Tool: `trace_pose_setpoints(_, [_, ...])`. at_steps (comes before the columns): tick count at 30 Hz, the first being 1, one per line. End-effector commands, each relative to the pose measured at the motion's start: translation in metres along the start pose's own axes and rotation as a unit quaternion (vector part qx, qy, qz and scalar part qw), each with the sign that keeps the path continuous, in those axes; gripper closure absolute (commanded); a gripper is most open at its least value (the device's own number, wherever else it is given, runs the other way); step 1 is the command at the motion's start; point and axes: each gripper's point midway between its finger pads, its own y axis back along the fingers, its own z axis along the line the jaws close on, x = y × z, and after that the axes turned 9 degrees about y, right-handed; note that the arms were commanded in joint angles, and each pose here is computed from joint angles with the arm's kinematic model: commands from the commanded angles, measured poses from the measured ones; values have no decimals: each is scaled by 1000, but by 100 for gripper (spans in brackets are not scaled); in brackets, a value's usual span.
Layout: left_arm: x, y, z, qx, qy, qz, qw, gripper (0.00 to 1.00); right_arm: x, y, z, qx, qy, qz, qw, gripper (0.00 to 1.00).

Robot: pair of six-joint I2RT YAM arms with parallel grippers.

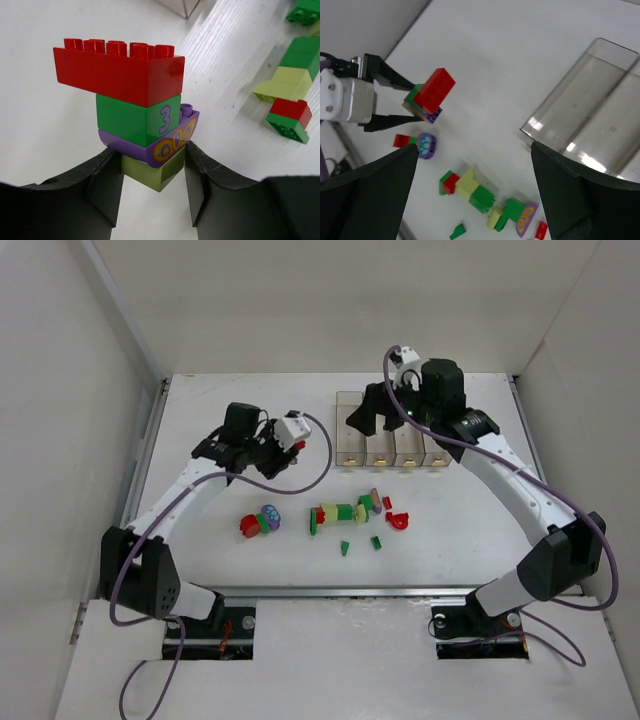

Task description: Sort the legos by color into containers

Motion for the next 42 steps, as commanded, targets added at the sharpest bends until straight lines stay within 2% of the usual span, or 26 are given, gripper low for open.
trace_pose_setpoints(1, [-38,27,-12,38,-151,-70,985,100,-43,10,40,-120,17,-50,991,0])
trace_pose_setpoints(5, [-76,50,-17,6,-224,-147,963,100,-53,16,63,-194,-12,-61,979,0])
trace_pose_setpoints(10, [-95,57,-36,-21,-256,-189,948,100,-41,1,79,-225,-43,-35,973,0])
trace_pose_setpoints(17, [-101,55,-43,-50,-247,-187,950,100,-33,-14,88,-272,-69,-5,960,3])
trace_pose_setpoints(22, [-100,51,-38,-73,-231,-181,953,100,-23,-25,90,-284,-91,16,955,10])
trace_pose_setpoints(25, [-101,49,-39,-75,-233,-180,953,100,-19,-28,90,-287,-100,23,952,20])
trace_pose_setpoints(26, [-101,49,-39,-75,-233,-180,953,100,-16,-31,89,-286,-108,29,952,28])
trace_pose_setpoints(27, [-101,49,-39,-75,-233,-180,953,100,-16,-30,90,-291,-108,30,950,31])
trace_pose_setpoints(36, [-97,46,-32,-90,-224,-168,956,100,-18,-33,107,-337,-111,43,934,31])
trace_pose_setpoints(39, [-95,43,-33,-87,-218,-164,958,100,-18,-33,107,-337,-111,43,934,39])
trace_pose_setpoints(40, [-95,43,-33,-87,-218,-164,958,100,-21,-33,106,-334,-109,38,936,50])
trace_pose_setpoints(42, [-93,42,-34,-85,-212,-161,960,100,-21,-33,106,-334,-109,38,936,63])
